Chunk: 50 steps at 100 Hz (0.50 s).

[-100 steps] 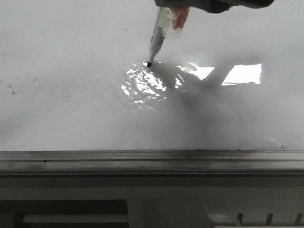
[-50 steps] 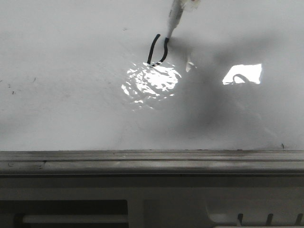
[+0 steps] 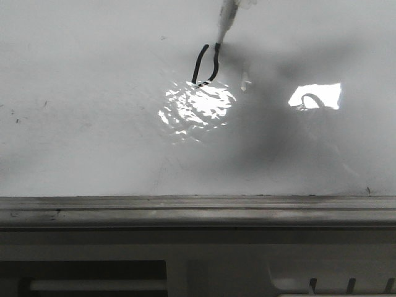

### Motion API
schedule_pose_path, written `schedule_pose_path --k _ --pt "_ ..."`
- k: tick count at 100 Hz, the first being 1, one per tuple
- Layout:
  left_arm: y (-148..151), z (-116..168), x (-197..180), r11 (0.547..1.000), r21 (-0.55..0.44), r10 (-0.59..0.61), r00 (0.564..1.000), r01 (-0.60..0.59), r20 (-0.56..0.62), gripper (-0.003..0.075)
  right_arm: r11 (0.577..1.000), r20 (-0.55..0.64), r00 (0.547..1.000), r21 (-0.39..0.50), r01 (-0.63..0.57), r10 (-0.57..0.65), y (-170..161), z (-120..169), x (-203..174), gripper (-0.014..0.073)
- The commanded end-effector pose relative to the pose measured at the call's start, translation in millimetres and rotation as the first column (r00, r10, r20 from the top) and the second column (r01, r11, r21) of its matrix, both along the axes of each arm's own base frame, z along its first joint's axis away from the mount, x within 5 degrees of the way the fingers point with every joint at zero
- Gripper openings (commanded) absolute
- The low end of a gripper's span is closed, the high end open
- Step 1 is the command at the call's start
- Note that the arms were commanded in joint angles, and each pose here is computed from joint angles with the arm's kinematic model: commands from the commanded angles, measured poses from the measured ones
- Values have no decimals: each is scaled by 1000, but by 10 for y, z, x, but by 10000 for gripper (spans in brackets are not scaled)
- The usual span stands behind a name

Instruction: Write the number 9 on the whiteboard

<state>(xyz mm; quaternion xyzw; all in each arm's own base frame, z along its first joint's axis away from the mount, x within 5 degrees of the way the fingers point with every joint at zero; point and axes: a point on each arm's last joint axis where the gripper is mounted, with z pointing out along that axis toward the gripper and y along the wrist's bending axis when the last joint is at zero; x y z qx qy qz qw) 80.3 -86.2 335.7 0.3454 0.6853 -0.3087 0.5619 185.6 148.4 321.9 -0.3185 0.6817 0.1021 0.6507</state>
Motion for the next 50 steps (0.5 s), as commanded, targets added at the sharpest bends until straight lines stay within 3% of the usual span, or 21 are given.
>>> schedule_pose_path --k 1,29,50 --pt "3 118 10 998 -67 19 1000 -18 1 293 1000 48 999 2 22 -22 -33 114 45 -73" --pt "2 117 9 998 -66 17 1000 -16 1 293 998 -178 983 -44 -43 35 -30 -292 -68 -62" --pt "2 117 9 998 -66 17 1000 -16 1 293 995 -237 970 -56 -77 62 1 -458 -165 -62"
